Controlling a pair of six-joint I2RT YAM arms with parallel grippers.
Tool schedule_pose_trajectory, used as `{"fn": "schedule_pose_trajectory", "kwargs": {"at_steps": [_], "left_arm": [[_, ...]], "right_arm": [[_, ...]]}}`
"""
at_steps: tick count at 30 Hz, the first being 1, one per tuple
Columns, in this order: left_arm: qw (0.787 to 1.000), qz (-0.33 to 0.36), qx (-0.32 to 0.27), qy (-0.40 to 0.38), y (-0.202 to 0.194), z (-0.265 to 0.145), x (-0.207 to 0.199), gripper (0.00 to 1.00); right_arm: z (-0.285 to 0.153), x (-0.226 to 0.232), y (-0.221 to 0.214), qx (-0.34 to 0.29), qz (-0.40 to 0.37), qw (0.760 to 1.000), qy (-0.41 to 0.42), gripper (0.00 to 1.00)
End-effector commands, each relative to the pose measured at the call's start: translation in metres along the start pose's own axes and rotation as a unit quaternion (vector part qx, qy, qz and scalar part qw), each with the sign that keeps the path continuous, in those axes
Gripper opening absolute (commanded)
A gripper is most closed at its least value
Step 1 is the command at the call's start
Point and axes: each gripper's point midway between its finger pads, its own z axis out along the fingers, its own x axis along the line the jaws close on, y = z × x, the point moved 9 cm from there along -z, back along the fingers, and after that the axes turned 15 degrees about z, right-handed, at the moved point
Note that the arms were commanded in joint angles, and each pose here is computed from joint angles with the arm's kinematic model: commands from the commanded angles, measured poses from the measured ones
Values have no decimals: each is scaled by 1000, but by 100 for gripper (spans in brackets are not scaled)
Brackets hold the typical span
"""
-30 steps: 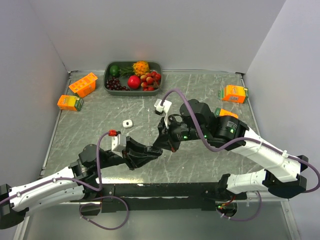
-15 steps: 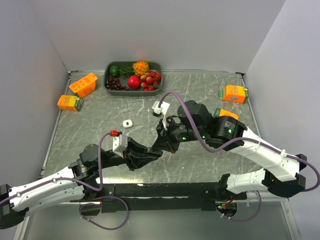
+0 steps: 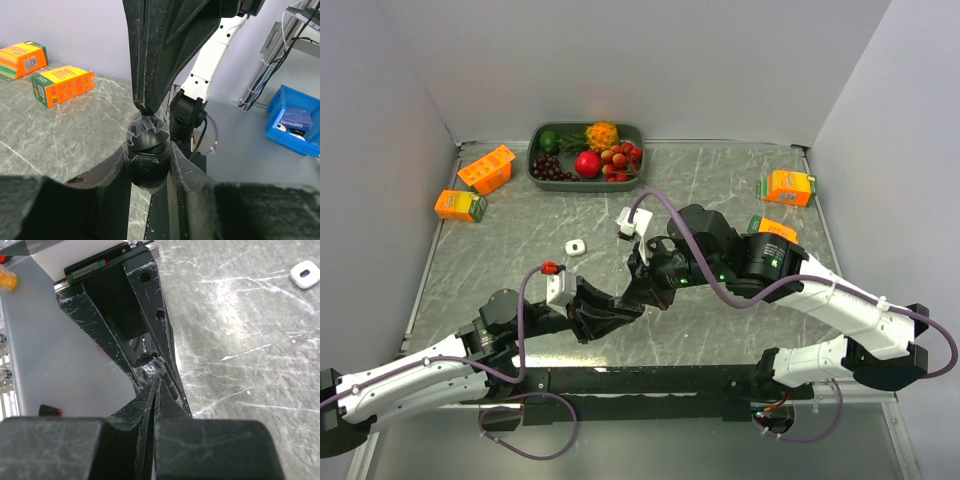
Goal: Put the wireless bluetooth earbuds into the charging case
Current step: Open the charging case.
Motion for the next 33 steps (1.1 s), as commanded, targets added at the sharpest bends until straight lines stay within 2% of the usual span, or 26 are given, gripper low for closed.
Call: {"fn": "schedule_pose_trajectory", "kwargs": {"at_steps": [1,3,4,7,9,11,13,17,26,33], "left_arm": [[991,34,-113,66,51,5,15,1],[993,27,-102,61,46,5,13,1],[993,25,-98,61,44,4,13,1],[993,17,-95,64,39,2,12,1],[993,17,-93,66,38,1,12,1],[993,18,-91,67,38,0,13,1],[994,18,-91,65,38,0,12,1],[994,17,-91,60,38,0,11,1],[994,24,-103,40,41,0,8,1],[994,29,-100,16,38,-1,4,1]], "right_arm": [[-1,19,-11,28,8,999,43,4],[-14,20,-4,-15,6,999,30,21],[-17,20,0,-28,5,999,27,32],[-20,17,2,-44,1,999,1,44],[-21,15,2,-54,1,999,-9,48],[-21,12,1,-59,1,998,-16,59],[-20,9,0,-64,0,997,-31,65],[-18,5,0,-62,-9,996,-56,69],[-14,-4,0,-59,-18,992,-112,66],[-19,-3,4,-77,-15,990,-114,65]]}}
